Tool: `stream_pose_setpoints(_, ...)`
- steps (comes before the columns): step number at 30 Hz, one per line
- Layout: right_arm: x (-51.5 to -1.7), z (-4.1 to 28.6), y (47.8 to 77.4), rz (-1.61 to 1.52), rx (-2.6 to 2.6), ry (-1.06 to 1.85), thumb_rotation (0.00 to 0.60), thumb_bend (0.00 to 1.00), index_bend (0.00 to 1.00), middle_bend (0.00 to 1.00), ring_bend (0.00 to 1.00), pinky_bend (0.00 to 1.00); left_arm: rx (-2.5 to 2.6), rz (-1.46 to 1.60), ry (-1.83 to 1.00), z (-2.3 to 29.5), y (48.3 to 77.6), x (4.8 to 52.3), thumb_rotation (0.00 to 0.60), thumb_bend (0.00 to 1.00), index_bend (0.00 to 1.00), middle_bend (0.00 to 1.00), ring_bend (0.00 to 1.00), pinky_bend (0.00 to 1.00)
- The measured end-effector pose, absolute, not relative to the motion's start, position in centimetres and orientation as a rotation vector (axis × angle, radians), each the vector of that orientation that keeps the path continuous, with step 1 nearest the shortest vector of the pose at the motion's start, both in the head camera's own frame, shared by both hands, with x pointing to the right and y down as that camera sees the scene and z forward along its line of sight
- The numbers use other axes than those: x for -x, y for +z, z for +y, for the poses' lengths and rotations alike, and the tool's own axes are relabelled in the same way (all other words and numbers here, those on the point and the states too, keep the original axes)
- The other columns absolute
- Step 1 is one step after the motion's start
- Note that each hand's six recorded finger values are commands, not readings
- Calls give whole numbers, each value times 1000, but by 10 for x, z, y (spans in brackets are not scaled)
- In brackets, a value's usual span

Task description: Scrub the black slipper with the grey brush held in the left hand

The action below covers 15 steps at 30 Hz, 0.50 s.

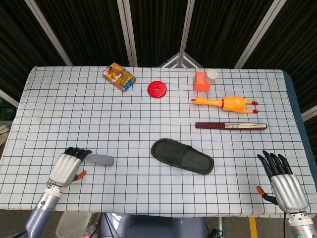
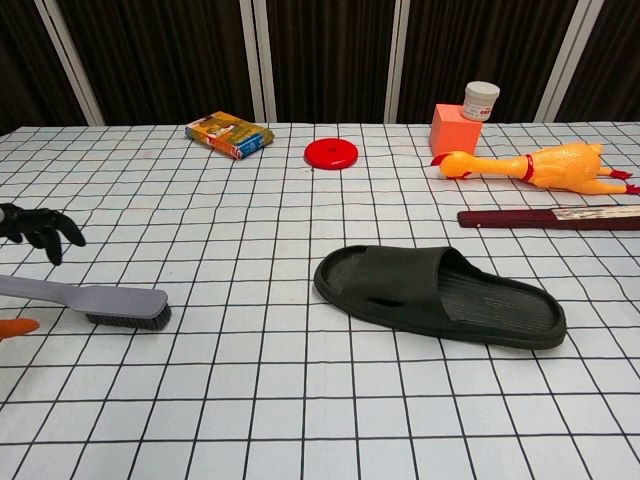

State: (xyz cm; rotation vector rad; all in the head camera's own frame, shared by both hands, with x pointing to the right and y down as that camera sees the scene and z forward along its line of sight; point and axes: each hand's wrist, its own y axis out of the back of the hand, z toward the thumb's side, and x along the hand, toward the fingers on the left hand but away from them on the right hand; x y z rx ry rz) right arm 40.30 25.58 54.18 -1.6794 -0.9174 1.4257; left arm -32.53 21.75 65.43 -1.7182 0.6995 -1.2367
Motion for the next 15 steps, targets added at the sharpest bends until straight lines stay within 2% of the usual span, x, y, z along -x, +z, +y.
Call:
stream_pose_setpoints(4, -407, 254, 541, -929, 1673, 1434, 600, 314, 0, 0, 0, 0, 1729, 664, -1265, 212, 665, 314, 600, 198, 287, 386, 330, 303)
stream_pose_setpoints(10, -411, 250, 541, -940, 1661, 1449, 600, 313, 0, 0, 0, 0, 1741, 672, -1270, 206, 671, 304, 600, 280, 289, 388, 330, 302)
stream_pose_setpoints(15, -413, 249, 538, -953, 1655, 1447, 600, 313, 0, 0, 0, 0, 1750, 672, -1298, 204, 678, 305, 600, 283, 287, 385, 330, 290)
